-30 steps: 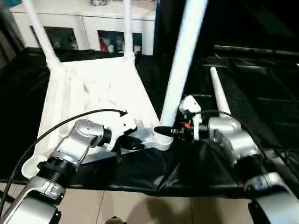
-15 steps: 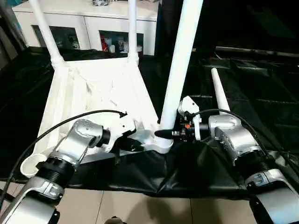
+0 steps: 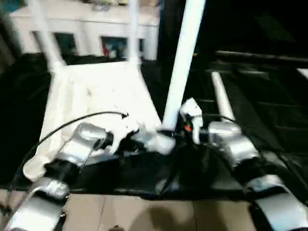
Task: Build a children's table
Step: Insert table leg to table base
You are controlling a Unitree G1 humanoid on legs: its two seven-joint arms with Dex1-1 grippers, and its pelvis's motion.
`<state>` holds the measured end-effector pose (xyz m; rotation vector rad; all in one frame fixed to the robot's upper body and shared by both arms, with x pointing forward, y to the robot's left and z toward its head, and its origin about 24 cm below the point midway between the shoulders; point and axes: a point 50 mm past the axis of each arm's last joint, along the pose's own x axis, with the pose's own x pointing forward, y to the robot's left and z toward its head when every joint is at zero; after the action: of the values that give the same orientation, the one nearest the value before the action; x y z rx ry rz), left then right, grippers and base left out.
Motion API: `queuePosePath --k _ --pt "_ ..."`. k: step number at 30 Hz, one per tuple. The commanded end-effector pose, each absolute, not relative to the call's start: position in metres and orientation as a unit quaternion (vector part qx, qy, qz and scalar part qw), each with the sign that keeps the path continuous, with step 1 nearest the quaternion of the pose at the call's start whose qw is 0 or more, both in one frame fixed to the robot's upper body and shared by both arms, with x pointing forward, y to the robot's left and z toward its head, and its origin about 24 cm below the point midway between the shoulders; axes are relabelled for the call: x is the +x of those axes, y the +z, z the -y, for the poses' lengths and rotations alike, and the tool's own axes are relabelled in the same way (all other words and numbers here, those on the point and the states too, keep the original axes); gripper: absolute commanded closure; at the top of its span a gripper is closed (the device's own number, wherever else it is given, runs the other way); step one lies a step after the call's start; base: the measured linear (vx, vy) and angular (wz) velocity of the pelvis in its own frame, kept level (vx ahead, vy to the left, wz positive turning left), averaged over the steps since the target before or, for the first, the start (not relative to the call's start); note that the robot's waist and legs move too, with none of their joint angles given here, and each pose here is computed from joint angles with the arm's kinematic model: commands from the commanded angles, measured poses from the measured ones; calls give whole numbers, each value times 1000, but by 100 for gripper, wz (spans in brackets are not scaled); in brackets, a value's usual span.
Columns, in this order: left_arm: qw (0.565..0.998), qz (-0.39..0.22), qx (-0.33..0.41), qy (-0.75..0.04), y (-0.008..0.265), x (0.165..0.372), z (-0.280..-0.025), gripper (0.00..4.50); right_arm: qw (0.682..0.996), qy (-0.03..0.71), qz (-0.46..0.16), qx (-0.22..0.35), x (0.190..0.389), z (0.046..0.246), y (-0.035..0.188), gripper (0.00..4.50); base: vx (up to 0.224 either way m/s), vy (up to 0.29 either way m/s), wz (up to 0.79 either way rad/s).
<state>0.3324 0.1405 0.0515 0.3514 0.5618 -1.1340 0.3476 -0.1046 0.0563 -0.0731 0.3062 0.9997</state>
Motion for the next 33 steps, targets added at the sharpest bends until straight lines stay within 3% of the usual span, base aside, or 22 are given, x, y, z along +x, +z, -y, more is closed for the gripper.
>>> queuePosePath --k 1,5,10,19,33 --pt "824 -188 156 -512 91 352 -128 450 886 351 -300 -32 332 132 -2 260 0 0 0" --pt "869 -220 127 -425 86 368 -116 450 911 231 -343 0 339 120 -11 260 0 0 0" --pt "891 -237 123 -368 74 374 -95 450 917 165 -362 40 340 88 -13 261 -4 8 -4" --pt "893 -247 141 -348 68 375 -94 450 912 166 -375 14 340 72 -11 261 0 0 0" --pt "887 -245 137 -367 68 374 -96 450 927 198 -314 51 354 60 12 261 0 0 0"
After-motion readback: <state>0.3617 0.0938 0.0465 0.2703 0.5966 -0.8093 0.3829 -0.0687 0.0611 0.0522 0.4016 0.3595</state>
